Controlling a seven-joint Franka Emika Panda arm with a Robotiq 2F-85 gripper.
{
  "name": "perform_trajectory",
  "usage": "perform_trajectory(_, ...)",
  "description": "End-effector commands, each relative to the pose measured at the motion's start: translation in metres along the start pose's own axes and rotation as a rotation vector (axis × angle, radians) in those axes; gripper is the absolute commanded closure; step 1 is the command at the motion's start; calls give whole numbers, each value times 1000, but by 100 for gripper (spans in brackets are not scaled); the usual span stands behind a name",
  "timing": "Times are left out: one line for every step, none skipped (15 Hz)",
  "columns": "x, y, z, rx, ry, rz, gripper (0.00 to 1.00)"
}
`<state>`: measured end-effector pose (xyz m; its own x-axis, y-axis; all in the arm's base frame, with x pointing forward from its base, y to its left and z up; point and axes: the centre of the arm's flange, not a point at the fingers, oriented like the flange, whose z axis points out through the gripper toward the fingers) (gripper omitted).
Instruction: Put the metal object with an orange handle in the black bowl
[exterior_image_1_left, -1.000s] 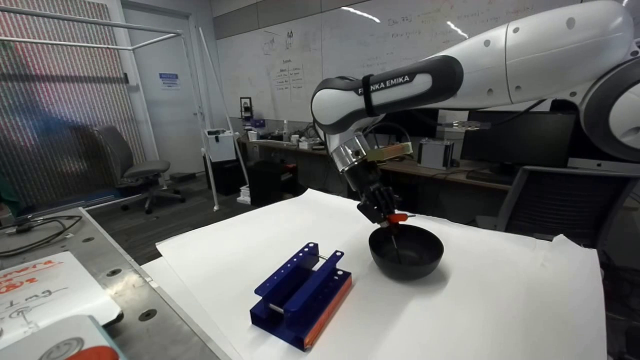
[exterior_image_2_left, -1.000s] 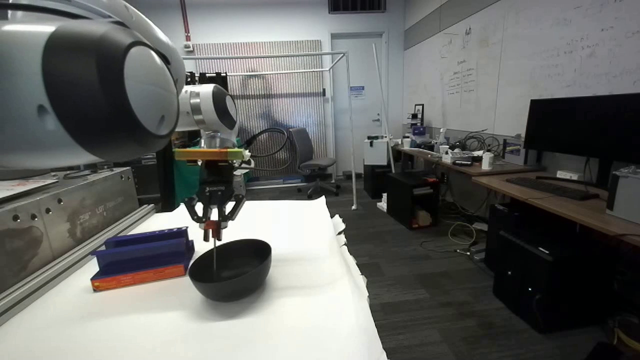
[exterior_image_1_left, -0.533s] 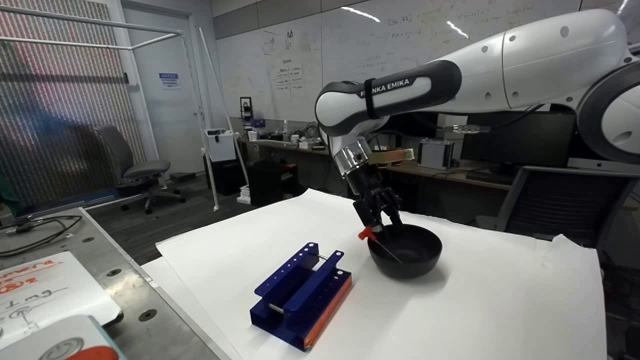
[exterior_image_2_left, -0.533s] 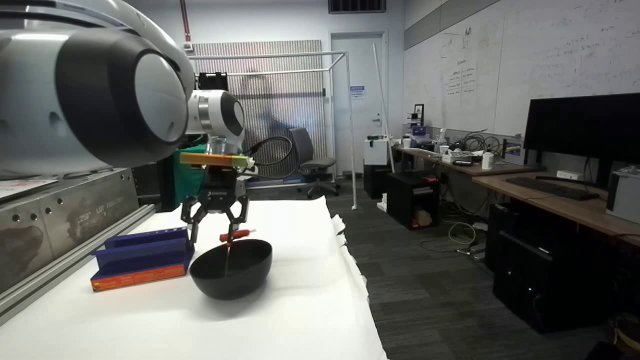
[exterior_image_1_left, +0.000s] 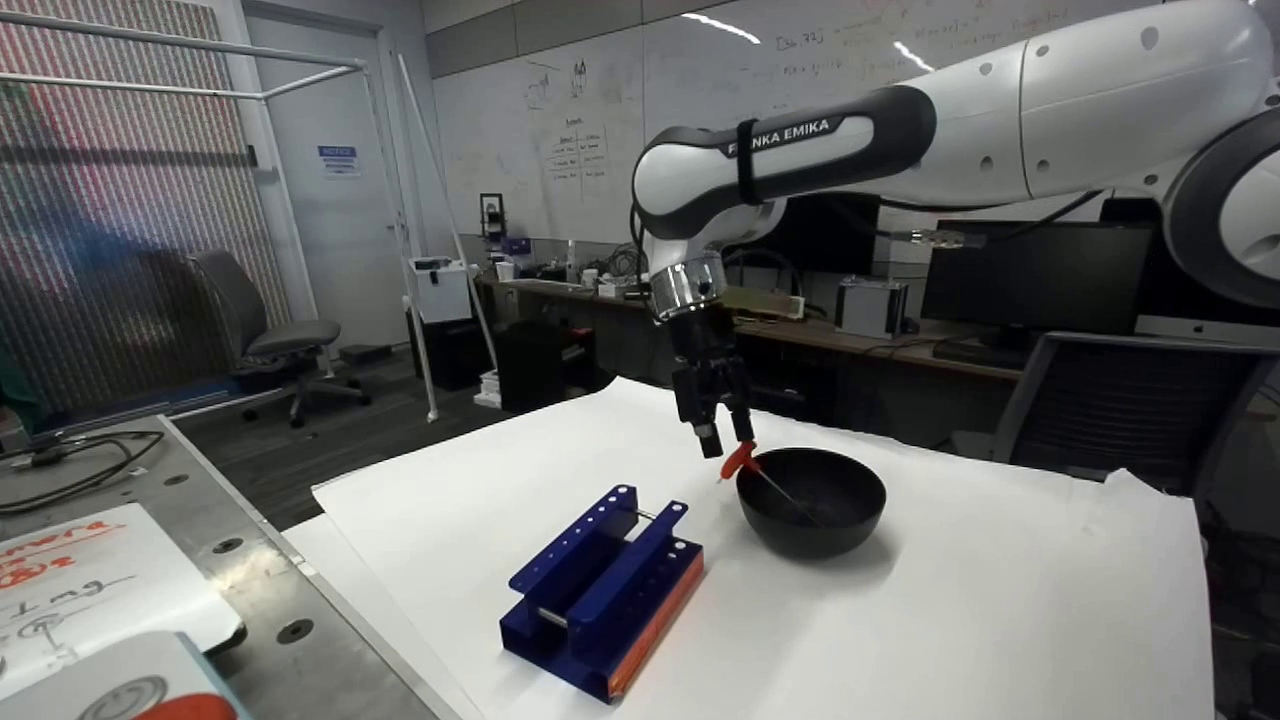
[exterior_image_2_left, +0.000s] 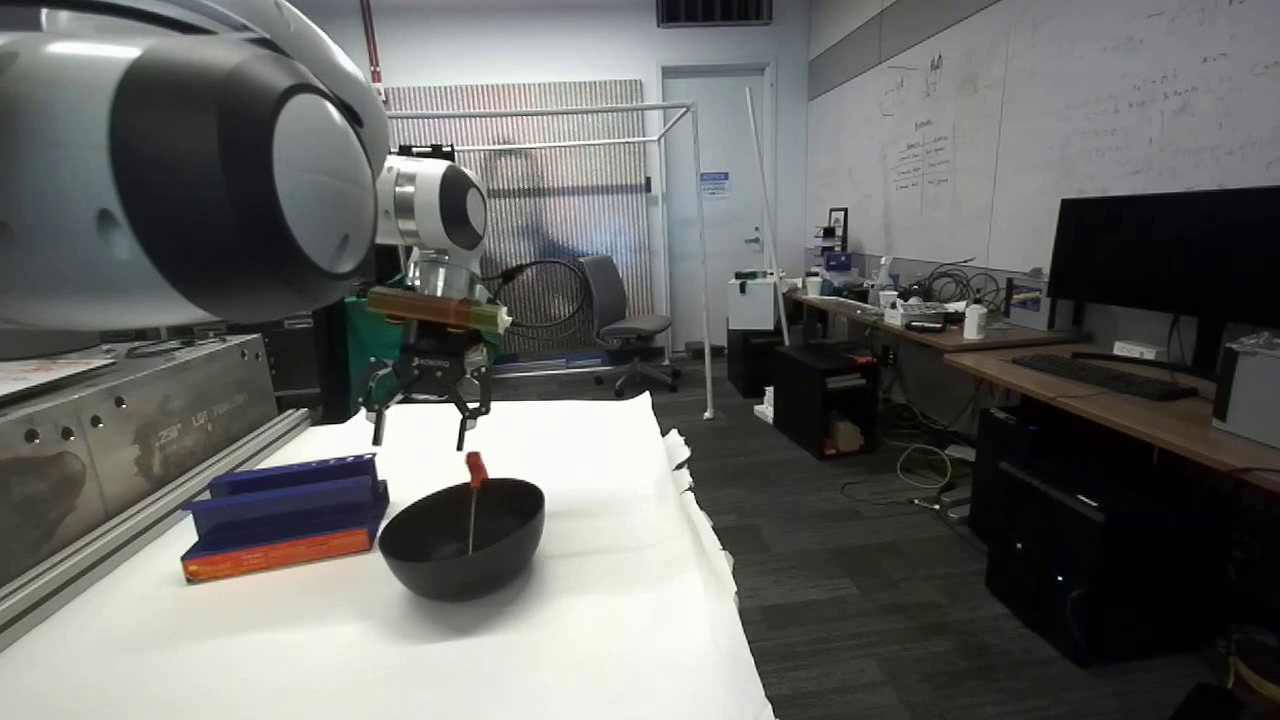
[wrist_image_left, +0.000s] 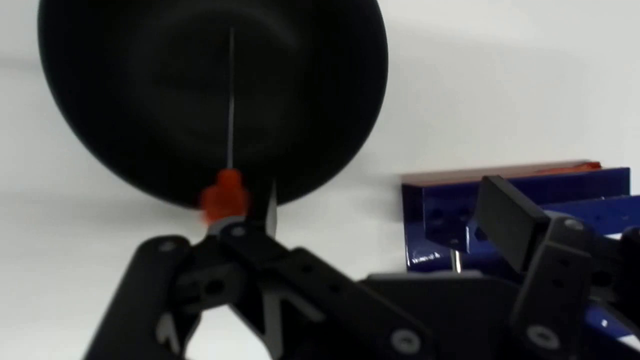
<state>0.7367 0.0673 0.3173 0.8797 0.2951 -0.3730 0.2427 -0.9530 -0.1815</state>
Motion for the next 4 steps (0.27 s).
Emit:
perform_trajectory(-28, -18, -30, -3, 160, -78, 0)
perform_trajectory(1, -7, -21, -14, 88, -41, 0)
perform_trajectory(0, -10, -31, -18, 117, -47, 0)
perform_trajectory(-2, -12, -38, -21, 130, -51, 0)
